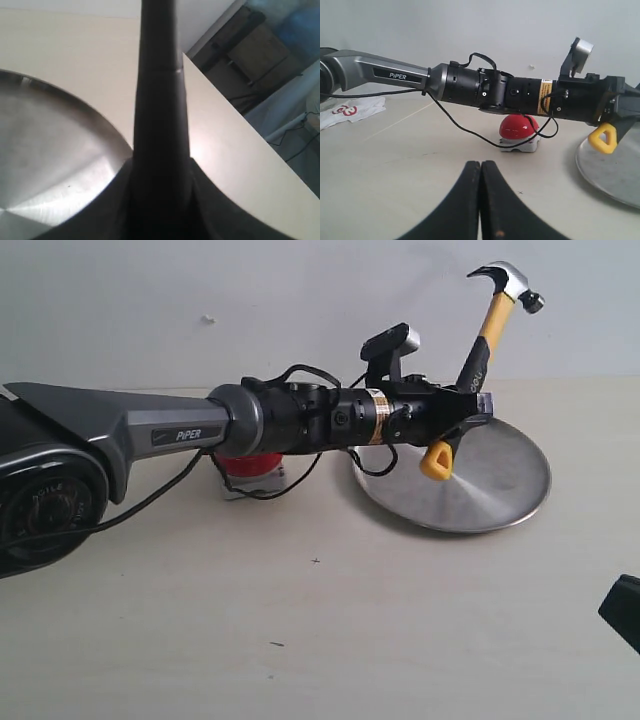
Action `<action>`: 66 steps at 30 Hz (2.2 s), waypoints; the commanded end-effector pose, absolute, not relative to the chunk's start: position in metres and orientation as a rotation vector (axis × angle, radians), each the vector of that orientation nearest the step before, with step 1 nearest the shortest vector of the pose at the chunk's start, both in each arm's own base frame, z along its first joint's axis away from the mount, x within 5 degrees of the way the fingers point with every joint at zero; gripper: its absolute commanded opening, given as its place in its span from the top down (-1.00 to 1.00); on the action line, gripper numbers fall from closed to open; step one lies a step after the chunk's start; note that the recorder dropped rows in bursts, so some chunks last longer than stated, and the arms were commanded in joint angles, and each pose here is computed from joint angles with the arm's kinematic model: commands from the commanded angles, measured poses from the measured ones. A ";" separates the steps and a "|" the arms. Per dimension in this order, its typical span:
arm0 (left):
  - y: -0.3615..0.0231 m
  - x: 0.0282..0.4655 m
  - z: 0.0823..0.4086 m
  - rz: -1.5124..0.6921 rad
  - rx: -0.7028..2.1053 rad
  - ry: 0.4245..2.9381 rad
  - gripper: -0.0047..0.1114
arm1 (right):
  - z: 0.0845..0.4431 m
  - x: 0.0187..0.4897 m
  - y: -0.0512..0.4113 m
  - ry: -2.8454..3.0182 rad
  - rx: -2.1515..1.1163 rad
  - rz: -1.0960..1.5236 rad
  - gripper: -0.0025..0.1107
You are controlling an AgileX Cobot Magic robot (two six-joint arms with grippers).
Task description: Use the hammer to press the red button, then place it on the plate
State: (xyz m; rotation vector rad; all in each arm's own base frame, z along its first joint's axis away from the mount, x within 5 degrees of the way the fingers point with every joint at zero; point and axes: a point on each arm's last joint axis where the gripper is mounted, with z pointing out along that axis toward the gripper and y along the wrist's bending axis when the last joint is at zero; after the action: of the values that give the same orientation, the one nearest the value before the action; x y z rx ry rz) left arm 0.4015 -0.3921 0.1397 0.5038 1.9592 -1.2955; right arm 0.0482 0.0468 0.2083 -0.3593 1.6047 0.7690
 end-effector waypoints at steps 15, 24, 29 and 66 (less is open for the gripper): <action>-0.358 0.421 0.201 -0.935 0.487 2.008 0.92 | 0.207 0.047 0.047 1.600 -0.370 0.769 0.96; -0.350 0.419 0.243 -0.629 0.783 1.742 0.92 | 0.207 0.047 0.047 1.600 -0.370 0.769 0.96; -0.362 0.409 0.254 -0.393 0.871 1.624 0.92 | 0.207 0.047 0.047 1.600 -0.370 0.769 0.96; -0.379 0.434 0.135 -1.361 -0.113 2.249 0.92 | 0.207 0.047 0.047 1.600 -0.370 0.769 0.96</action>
State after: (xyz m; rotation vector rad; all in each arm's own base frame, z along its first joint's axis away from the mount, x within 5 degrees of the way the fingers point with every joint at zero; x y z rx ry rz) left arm 0.4343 -0.3706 0.1185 -0.0999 2.3473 -1.3481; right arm 0.0481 0.0469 0.2083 -0.3606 1.6045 0.7704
